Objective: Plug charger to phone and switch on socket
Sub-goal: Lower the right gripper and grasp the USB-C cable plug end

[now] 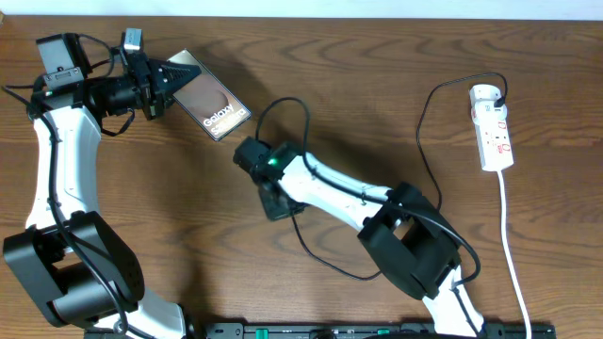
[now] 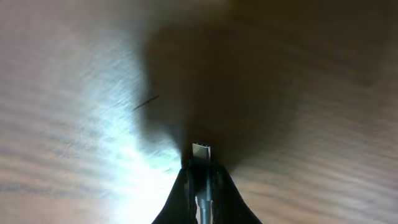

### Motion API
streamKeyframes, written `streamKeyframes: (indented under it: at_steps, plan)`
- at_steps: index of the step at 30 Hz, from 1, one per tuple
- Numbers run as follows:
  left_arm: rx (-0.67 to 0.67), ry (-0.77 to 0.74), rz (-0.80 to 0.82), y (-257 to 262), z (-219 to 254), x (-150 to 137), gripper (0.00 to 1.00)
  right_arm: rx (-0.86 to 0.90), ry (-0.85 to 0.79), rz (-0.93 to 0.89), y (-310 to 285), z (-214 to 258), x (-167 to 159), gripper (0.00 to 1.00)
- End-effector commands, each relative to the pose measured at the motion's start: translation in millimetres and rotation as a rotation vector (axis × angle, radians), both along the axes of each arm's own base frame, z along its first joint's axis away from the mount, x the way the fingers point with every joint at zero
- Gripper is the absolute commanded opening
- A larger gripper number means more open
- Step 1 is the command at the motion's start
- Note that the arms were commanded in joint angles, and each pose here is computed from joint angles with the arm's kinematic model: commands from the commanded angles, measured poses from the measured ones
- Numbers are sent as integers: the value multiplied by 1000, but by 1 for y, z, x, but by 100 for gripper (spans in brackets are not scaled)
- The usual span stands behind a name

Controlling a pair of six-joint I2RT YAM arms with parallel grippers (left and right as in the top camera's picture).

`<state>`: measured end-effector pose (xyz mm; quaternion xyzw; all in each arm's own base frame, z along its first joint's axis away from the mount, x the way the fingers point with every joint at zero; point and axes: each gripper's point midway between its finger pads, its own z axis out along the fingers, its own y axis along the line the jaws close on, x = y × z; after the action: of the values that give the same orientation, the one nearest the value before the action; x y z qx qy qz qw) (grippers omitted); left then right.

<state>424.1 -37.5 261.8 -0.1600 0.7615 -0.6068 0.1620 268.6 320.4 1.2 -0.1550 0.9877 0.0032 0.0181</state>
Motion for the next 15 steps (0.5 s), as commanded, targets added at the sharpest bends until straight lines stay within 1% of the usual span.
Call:
streamKeyframes:
  at_steps: [1, 4, 10, 12, 15]
  plan:
    - [-21, -52, -30, -4, 19, -5, 7, -13, -69, -50, -20, 12, 36, 1]
    - [-16, -51, -26, -4, 18, -4, 7, -32, -146, -46, -39, 20, 66, 1]
    - [-16, -51, -26, -4, 18, -4, 7, 9, -224, 26, -53, 23, 110, 1]
    - [-16, -51, -26, -4, 18, -4, 7, 38, -238, 71, -52, 24, 119, 1]
    - [-16, -51, -26, -4, 18, -4, 7, 93, -230, 132, -46, 25, 122, 1]
